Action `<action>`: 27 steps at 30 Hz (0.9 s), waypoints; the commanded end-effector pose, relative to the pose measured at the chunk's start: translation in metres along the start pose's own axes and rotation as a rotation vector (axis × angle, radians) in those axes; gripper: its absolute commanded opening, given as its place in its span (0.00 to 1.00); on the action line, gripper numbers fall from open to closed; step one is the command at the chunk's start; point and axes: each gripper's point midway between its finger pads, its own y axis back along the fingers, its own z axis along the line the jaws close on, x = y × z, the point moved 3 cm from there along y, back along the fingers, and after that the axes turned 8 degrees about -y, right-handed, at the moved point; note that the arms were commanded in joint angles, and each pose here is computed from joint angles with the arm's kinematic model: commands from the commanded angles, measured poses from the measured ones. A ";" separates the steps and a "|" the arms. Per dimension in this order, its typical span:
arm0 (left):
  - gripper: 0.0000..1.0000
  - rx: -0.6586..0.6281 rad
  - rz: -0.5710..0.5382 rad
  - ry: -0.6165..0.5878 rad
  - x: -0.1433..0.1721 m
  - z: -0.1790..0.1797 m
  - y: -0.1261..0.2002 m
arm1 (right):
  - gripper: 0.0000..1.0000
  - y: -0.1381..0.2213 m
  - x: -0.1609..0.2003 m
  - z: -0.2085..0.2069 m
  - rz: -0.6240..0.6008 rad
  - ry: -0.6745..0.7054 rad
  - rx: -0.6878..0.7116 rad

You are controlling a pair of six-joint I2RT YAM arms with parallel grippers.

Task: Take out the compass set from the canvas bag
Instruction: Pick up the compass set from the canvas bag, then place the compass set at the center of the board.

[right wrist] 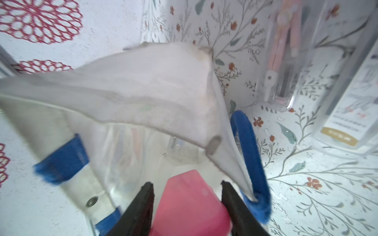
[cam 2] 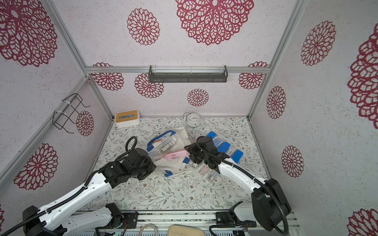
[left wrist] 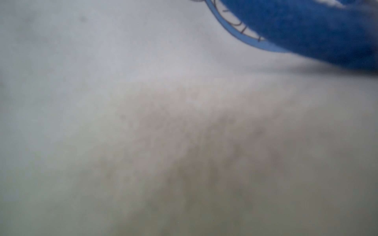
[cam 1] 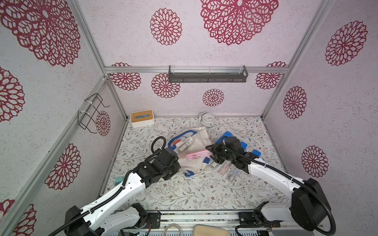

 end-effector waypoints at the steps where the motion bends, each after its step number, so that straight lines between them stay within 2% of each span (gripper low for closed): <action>1: 0.00 -0.029 -0.018 0.008 -0.013 0.006 -0.001 | 0.33 0.036 -0.014 0.007 -0.024 0.050 -0.024; 7: 0.00 -0.048 -0.049 0.036 -0.031 0.017 0.007 | 0.34 0.078 -0.056 -0.005 -0.098 0.018 -0.022; 13: 0.00 -0.049 -0.082 0.065 -0.043 0.027 0.020 | 0.34 0.088 -0.106 -0.017 -0.177 -0.051 -0.027; 22: 0.00 -0.040 -0.073 0.026 -0.045 0.021 0.022 | 0.34 0.036 -0.183 0.003 -0.182 -0.013 0.062; 27: 0.00 -0.006 -0.020 -0.002 -0.041 0.010 0.014 | 0.34 -0.017 -0.212 0.026 -0.079 0.017 0.103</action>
